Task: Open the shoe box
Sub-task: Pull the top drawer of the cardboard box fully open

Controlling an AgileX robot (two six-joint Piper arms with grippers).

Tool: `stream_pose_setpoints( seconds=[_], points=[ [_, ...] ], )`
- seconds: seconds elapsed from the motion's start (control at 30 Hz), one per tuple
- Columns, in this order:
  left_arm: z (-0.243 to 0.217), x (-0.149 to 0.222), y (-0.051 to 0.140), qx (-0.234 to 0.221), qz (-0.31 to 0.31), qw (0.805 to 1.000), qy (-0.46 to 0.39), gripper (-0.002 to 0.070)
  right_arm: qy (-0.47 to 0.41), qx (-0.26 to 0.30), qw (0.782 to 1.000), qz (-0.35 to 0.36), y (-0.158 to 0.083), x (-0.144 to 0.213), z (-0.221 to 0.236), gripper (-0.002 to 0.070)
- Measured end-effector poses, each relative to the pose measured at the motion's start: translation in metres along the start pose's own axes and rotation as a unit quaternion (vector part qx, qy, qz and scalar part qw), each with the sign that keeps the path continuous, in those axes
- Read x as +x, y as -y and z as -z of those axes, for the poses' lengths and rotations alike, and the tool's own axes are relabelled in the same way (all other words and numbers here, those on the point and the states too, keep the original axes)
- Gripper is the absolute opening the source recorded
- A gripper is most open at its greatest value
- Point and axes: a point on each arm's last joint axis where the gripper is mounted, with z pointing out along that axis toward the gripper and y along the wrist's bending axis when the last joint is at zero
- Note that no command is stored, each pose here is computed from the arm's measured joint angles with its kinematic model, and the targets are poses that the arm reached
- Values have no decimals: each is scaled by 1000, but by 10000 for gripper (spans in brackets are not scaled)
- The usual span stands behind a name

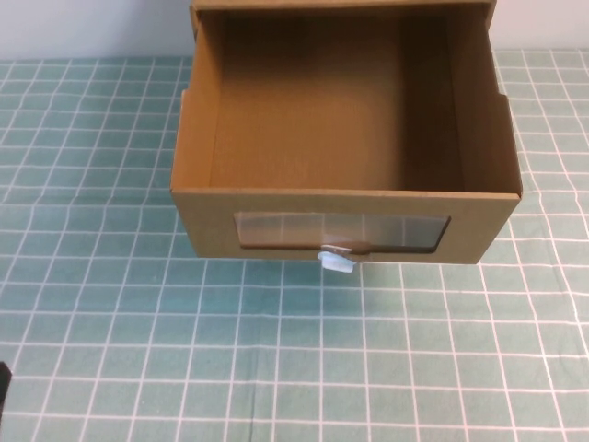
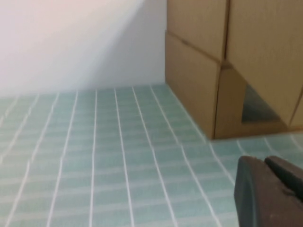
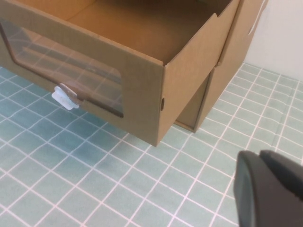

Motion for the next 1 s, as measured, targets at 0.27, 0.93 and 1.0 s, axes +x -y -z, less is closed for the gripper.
stream_pose_setpoints(
  seconds=[0.27, 0.93, 1.0],
  points=[
    [1, 17, -3, -35, 13, 996, -87, -5, 0, 0, 1000, 0, 0, 0, 0, -13],
    [3, 24, -5, -49, 9, 991, -125, -5, 0, 0, 1000, 0, 0, 0, 0, -13],
    [3, 24, -5, -49, 9, 991, -125, -5, 0, 0, 1000, 0, 0, 0, 0, -13]
  ],
)
